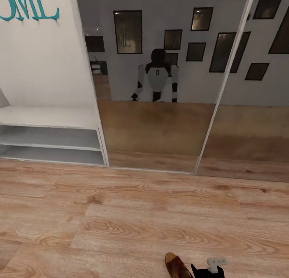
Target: Pick up the two gym shoes and the two sandals from the corridor floor and place them onto the hallstand (shoe rack) in the corridor, making sure they are on the rack and not on the floor. Arrange them so the two gym shoes are next to each other and the two sandals are next to each other.
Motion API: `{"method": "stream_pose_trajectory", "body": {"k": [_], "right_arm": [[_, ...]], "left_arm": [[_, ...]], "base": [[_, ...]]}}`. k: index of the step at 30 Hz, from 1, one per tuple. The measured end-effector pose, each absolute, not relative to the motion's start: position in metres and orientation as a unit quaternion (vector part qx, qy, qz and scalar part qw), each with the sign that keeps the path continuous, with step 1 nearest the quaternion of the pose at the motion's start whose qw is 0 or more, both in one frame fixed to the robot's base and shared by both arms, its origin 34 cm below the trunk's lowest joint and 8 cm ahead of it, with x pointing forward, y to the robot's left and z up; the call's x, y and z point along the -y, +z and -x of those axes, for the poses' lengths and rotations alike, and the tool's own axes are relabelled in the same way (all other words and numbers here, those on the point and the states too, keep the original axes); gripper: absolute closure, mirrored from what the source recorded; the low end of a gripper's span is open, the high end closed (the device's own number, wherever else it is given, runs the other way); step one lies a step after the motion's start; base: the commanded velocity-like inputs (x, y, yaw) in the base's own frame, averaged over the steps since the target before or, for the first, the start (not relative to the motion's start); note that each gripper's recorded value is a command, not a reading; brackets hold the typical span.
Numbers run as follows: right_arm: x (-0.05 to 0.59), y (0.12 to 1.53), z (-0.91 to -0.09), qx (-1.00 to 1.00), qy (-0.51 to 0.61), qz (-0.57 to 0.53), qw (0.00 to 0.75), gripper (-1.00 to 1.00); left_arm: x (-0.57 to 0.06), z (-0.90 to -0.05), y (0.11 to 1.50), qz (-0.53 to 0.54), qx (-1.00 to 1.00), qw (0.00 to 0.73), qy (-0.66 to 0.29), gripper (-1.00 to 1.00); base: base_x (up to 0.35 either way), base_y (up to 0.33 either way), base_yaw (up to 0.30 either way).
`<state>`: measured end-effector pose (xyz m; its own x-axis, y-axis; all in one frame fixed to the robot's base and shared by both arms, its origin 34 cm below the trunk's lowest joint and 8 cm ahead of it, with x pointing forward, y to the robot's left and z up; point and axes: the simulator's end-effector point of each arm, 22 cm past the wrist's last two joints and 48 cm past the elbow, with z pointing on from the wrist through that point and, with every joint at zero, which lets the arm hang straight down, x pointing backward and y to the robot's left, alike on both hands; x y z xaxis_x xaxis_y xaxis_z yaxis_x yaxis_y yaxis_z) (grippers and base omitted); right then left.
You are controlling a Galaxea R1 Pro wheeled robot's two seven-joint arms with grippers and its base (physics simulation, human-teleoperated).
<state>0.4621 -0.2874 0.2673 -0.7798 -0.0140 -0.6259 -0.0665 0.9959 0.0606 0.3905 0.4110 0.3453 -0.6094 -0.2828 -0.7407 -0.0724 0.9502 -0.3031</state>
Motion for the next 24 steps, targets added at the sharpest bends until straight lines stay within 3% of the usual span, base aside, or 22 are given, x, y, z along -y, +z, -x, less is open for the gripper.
{"method": "stream_pose_trajectory", "body": {"k": [8,24], "right_arm": [[0.2881,0.2675,-0.4621,-0.942,0.039,0.021,0.331,-1.0],[0.2899,0.2659,-0.4586,-0.944,0.039,0.025,0.328,-1.0]], "left_arm": [[-0.4111,-0.3906,0.3455,0.1,-0.889,0.431,-0.122,-1.0],[-0.411,-0.3907,0.3456,0.1,-0.888,0.431,-0.122,-1.0]], "base": [[-0.081,-0.05,0.163],[-0.007,-0.005,0.016]]}}
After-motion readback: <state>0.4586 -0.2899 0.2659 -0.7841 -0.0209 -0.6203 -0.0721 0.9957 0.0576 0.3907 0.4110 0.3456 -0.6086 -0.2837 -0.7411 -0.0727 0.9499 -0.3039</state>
